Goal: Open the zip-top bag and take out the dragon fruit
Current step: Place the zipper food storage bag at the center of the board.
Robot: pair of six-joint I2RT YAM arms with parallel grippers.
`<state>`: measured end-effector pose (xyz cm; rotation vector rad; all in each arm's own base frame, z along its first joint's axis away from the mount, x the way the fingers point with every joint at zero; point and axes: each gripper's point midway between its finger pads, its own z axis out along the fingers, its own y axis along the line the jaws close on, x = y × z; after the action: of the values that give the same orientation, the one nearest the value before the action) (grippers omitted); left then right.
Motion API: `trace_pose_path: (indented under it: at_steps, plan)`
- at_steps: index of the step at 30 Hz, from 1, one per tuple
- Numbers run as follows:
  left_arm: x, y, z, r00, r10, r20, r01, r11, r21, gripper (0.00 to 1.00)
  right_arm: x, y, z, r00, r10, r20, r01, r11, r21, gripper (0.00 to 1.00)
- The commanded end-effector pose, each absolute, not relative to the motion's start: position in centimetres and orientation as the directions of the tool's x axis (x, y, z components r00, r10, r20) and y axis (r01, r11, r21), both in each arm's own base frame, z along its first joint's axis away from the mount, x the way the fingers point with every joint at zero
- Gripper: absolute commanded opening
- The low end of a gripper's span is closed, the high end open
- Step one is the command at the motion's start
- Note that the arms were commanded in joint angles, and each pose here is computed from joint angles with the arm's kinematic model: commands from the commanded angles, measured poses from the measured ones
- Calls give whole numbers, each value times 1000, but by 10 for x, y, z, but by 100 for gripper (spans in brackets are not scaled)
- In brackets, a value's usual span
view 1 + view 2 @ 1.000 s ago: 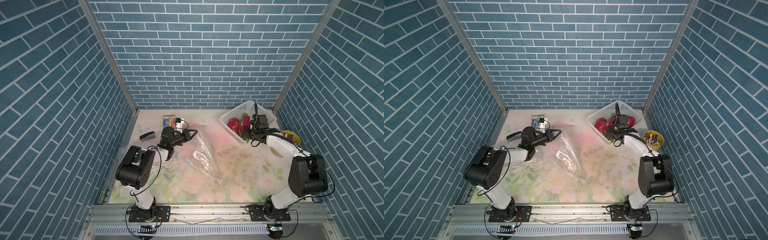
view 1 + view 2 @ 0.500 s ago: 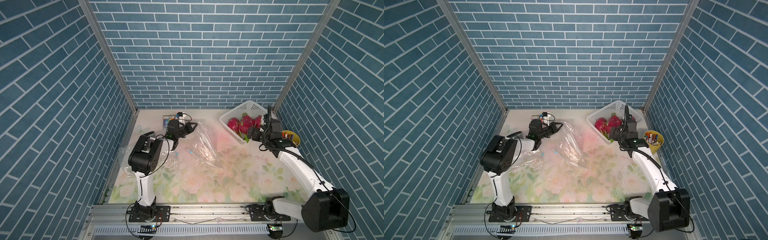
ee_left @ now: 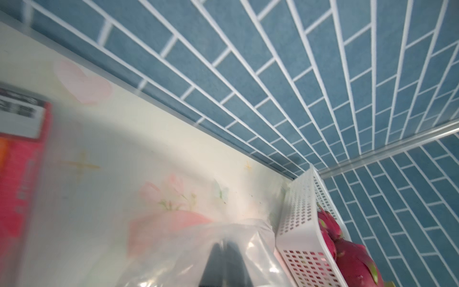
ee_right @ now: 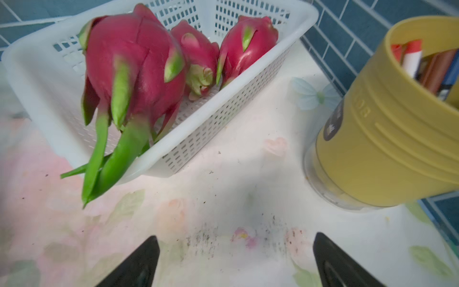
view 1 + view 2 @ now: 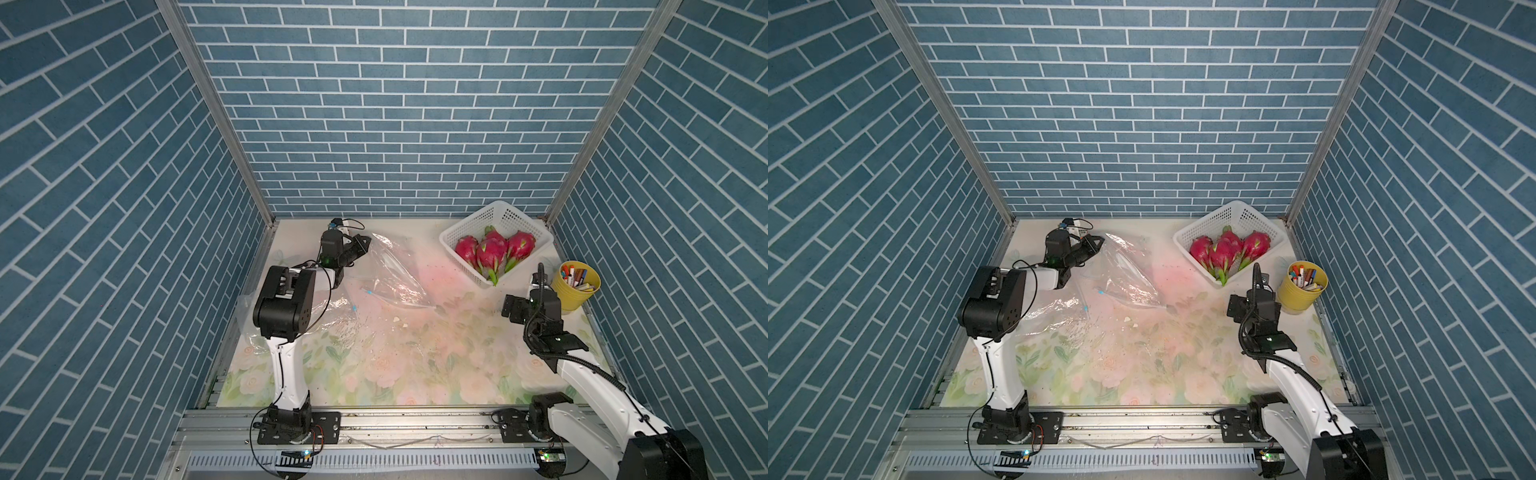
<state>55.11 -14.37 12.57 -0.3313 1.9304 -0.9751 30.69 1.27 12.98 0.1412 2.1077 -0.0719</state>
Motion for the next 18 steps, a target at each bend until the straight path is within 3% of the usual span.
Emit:
trace_pose_path:
  at_steps: [1, 3, 4, 11, 18]
  plan:
    - [554, -133, 118, -528, -571, -629, 96, 696, -711, 36, 320, 3, 157, -392, -13, -920, 145, 987, -76, 96]
    - [552, -127, 117, -524, -569, -634, 62, 717, -694, 91, 324, -1, 149, -395, -44, -918, 151, 982, -112, 96]
    - [551, -126, 119, -525, -560, -641, 61, 727, -684, 100, 325, -2, 146, -398, -51, -916, 150, 981, -120, 96]
    - [529, -103, 165, -454, -454, -767, 59, 843, -534, 100, 349, -6, 130, -383, -87, -920, 141, 978, -151, 96]
    - [470, -29, 207, -271, -324, -906, -169, 943, -287, 100, 372, -11, 120, -329, -87, -940, 127, 983, -135, 96]
